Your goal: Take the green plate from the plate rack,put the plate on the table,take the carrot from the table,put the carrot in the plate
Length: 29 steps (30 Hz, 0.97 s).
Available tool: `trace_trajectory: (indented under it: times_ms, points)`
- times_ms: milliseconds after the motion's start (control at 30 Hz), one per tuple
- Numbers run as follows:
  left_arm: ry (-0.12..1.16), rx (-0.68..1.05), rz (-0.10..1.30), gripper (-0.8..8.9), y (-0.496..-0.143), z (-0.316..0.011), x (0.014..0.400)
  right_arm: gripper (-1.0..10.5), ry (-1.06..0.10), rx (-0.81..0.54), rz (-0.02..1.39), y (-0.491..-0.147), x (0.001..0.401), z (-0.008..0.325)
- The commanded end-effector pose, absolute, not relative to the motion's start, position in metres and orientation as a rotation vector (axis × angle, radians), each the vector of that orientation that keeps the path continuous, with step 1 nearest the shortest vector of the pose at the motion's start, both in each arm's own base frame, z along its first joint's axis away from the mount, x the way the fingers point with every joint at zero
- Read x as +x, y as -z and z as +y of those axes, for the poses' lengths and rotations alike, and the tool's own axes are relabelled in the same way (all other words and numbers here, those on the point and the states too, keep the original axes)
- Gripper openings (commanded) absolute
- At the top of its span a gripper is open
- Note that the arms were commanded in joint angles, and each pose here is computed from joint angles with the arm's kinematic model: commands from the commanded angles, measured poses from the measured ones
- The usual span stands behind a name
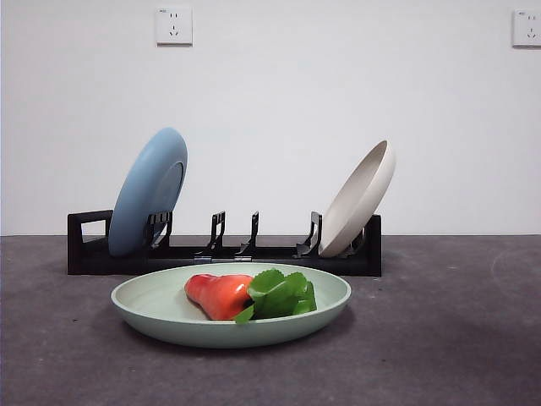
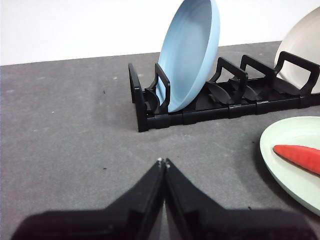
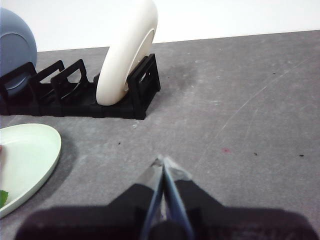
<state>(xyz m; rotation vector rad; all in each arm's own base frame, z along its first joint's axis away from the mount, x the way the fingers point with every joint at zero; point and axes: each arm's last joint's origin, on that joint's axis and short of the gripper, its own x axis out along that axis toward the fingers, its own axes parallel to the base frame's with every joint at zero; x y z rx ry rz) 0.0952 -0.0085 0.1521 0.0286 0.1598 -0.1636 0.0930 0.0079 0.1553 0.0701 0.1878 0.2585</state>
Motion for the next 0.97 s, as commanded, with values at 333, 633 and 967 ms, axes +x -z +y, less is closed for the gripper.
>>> trace_trajectory:
  times_ms: [333, 633, 967]
  points:
    - [0.163, 0.022, 0.169, -0.03, -0.1479, -0.0083, 0.0957, 0.0, -0.258, 0.085, 0.203, -0.1505, 0.0938, 0.0082]
    - [0.163, 0.022, 0.169, -0.03, -0.1479, -0.0083, 0.0957, 0.0, -0.258, 0.086, 0.203, -0.1506, 0.0938, 0.0082]
    - [0.163, 0.022, 0.169, -0.03, -0.1479, -0.0083, 0.0957, 0.0, -0.258, 0.086, 0.203, -0.1506, 0.0938, 0.0082]
